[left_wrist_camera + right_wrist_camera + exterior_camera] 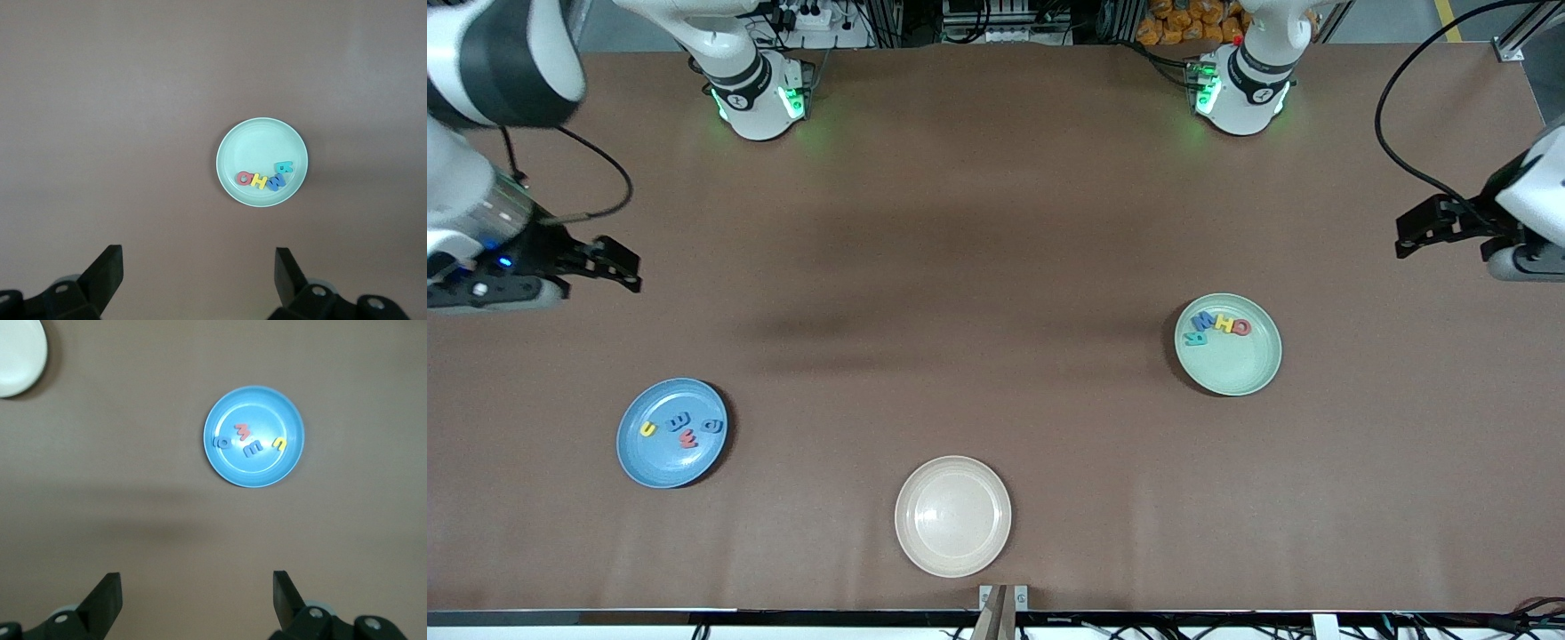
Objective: Sort upper and lower case letters into plates
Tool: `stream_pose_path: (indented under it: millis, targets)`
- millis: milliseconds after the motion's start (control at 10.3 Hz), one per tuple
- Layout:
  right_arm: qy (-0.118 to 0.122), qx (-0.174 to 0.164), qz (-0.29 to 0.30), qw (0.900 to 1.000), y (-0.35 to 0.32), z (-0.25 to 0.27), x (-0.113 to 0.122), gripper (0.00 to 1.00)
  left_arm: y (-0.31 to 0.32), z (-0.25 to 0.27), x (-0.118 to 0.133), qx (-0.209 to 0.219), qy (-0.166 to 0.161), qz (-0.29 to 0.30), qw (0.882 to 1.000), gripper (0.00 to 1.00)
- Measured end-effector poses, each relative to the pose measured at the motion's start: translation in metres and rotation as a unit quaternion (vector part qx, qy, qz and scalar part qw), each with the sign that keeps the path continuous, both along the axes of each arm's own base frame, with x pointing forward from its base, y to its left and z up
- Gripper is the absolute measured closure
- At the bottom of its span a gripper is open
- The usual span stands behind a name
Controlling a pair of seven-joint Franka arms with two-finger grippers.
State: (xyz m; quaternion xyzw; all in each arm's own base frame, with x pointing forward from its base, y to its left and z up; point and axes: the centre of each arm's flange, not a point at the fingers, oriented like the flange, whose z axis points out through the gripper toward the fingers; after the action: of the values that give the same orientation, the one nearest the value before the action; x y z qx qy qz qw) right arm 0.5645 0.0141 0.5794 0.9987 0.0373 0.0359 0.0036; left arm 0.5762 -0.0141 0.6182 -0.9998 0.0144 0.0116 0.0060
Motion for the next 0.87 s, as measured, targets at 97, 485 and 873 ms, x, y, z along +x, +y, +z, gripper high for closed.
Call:
stream_pose_path:
  millis: [97,485,873]
  targets:
    - [-0.003,0.000,-0.001,1.000,-0.001,0.031,-0.003,0.00,0.012,0.000,0.000,-0.005,0.001,0.013,1.000,0.00]
    - [0.018,0.000,-0.011,1.000,-0.012,0.087,-0.021,0.00,0.006,0.003,-0.002,-0.006,0.000,0.009,1.000,0.00]
    - [0.016,0.032,-0.033,0.999,-0.006,0.094,-0.023,0.00,0.002,0.012,-0.019,-0.006,0.002,0.004,1.000,0.00]
